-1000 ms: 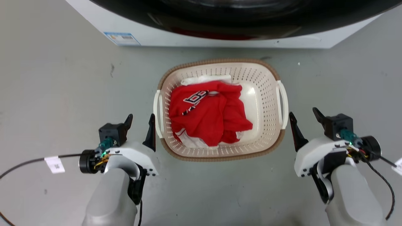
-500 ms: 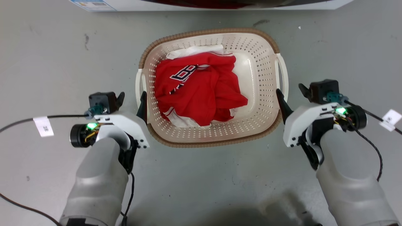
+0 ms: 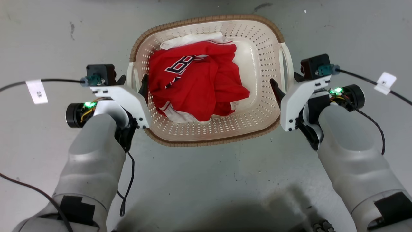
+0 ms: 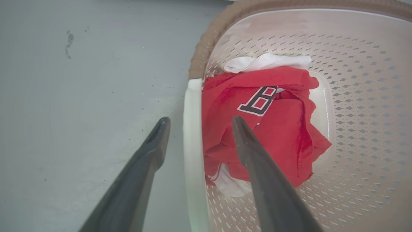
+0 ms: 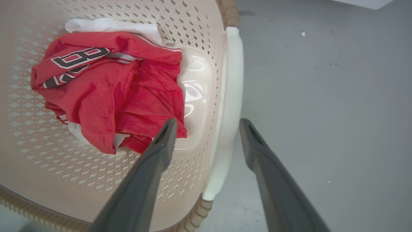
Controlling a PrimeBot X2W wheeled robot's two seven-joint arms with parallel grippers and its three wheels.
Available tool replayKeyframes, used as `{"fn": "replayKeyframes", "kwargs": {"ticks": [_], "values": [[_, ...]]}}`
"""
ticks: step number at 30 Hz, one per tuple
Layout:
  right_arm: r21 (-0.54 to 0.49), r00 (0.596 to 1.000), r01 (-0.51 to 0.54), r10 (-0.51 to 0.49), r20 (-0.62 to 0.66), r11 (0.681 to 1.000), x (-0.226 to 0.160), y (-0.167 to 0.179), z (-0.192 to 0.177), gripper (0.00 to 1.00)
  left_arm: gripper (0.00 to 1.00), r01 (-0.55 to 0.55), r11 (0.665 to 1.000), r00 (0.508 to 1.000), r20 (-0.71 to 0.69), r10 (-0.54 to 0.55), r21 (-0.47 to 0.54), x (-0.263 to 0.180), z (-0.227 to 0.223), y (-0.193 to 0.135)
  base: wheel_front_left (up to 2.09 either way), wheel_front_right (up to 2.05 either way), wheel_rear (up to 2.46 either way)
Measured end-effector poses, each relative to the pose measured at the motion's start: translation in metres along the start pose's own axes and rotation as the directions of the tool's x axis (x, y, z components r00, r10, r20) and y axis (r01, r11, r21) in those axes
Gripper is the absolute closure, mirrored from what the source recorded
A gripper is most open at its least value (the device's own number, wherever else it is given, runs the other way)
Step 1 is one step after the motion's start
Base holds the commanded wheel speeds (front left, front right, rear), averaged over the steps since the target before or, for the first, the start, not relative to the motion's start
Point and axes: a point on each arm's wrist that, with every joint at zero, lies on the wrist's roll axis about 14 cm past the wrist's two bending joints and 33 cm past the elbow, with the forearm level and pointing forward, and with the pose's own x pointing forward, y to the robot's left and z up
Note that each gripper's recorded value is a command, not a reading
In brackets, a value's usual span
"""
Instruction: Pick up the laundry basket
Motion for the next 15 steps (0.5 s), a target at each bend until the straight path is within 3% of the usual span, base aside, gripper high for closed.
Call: {"fn": "replayKeyframes", "kwargs": {"ticks": [13,14,15], "values": [[-0.001,0.99,-0.031,0.031,-0.141,1.0,0.011,0.005,-0.015,0.0,0.0,0.006,1.0,0.988,-0.152,-0.008,-0.011,0.011,-0.017,0.003,0.0,0.0,0.0],[0.015,0.989,-0.036,0.037,-0.145,0.999,0.012,0.007,-0.016,0.06,0.16,0.009,1.0,0.988,-0.155,-0.011,-0.013,0.011,-0.018,0.003,0.0,0.0,0.0],[0.026,0.988,-0.039,0.042,-0.148,0.999,0.012,0.008,-0.017,0.54,0.52,0.011,1.0,0.986,-0.164,-0.013,-0.014,0.011,-0.019,0.002,0.0,0.0,0.0]]}}
